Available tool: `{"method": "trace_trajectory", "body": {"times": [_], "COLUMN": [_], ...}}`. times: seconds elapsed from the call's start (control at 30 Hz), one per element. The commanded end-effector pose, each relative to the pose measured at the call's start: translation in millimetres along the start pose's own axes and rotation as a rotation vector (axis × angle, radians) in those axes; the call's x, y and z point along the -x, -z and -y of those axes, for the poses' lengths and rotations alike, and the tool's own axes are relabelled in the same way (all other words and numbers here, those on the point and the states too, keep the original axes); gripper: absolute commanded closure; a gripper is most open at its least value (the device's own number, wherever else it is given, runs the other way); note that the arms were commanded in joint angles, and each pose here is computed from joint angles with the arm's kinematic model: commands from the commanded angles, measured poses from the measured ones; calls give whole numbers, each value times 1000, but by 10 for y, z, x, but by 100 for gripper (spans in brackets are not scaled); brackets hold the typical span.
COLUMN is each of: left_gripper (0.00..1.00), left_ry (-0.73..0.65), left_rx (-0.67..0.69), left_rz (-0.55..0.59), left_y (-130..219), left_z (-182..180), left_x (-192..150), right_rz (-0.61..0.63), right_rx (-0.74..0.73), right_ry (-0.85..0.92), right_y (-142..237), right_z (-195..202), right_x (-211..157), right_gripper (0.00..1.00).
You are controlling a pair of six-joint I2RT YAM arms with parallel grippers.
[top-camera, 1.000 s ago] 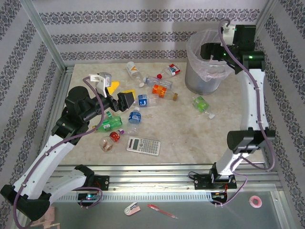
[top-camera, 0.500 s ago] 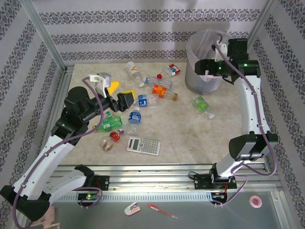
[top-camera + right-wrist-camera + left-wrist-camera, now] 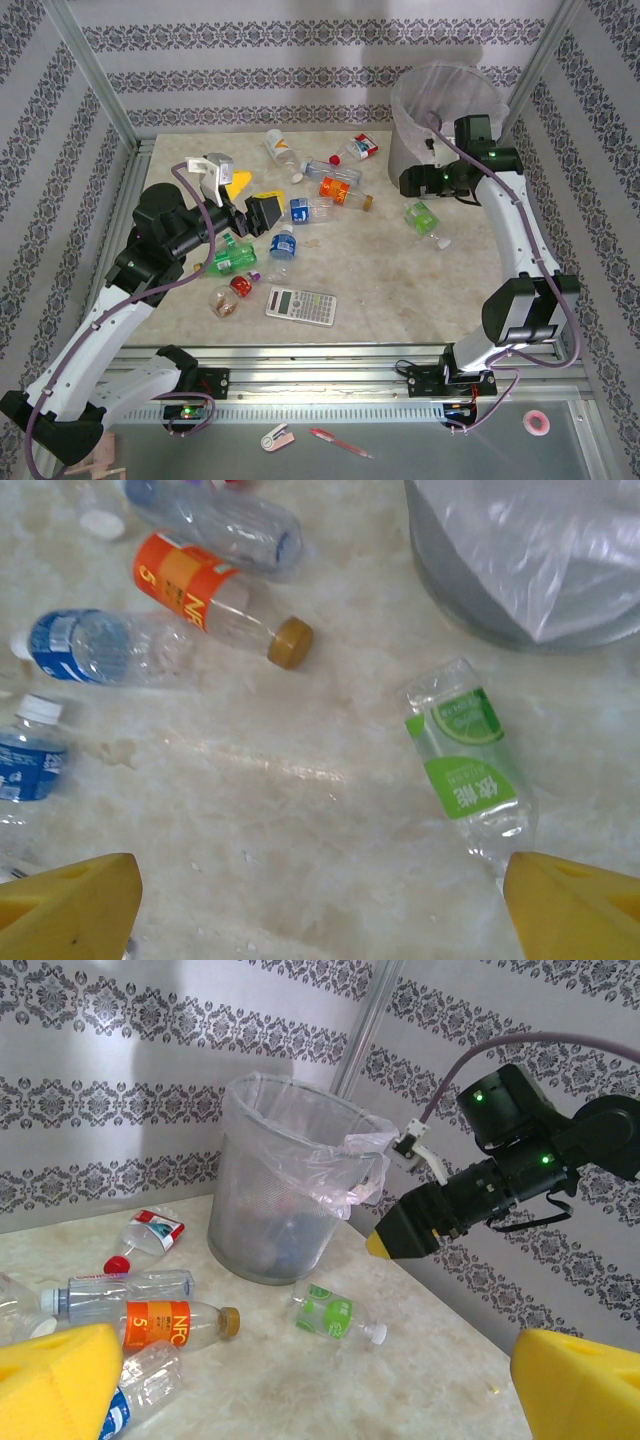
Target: Throw the plastic bottles in the bin
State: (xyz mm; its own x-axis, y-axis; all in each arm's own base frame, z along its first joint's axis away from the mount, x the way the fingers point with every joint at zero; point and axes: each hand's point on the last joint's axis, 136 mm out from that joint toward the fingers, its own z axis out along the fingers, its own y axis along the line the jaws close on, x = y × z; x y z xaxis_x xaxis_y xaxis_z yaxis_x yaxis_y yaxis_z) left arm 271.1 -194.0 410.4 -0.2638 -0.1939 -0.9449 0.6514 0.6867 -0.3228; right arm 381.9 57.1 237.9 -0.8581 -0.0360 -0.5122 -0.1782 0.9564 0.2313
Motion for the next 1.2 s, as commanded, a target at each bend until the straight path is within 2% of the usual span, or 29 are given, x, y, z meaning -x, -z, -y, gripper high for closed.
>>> {"method": "trace_trajectory", "body": {"times": [0.0,0.43,0.57,0.67,0.8,1.17], "left_gripper": [0,0,0,0,0,0], "left_ry": [-20,-15,20,67,146,313], "left_rx": [-47,-38,-8,45,90,338], "left_rz": [44,34,-10,-95,-277,-647], "left_y": [47,19,-23,-62,-156,-266], "left_z": [134,109,22,-94,-212,-711], "left_x": [108,79,-59,-256,-640,-1566], "right_rz": [-33,-151,-162,-153,-132,-47], "right_rx": [-23,-31,-5,12,25,60], "right_ry": [34,53,67,80,88,139], "right_y": [-50,-374,-409,-412,-378,-124], "right_z": [39,144,62,-6,-67,-325], "right_x": [-112,-369,-406,-410,-394,-317], "right_gripper": [7,8,8,7,7,7]}}
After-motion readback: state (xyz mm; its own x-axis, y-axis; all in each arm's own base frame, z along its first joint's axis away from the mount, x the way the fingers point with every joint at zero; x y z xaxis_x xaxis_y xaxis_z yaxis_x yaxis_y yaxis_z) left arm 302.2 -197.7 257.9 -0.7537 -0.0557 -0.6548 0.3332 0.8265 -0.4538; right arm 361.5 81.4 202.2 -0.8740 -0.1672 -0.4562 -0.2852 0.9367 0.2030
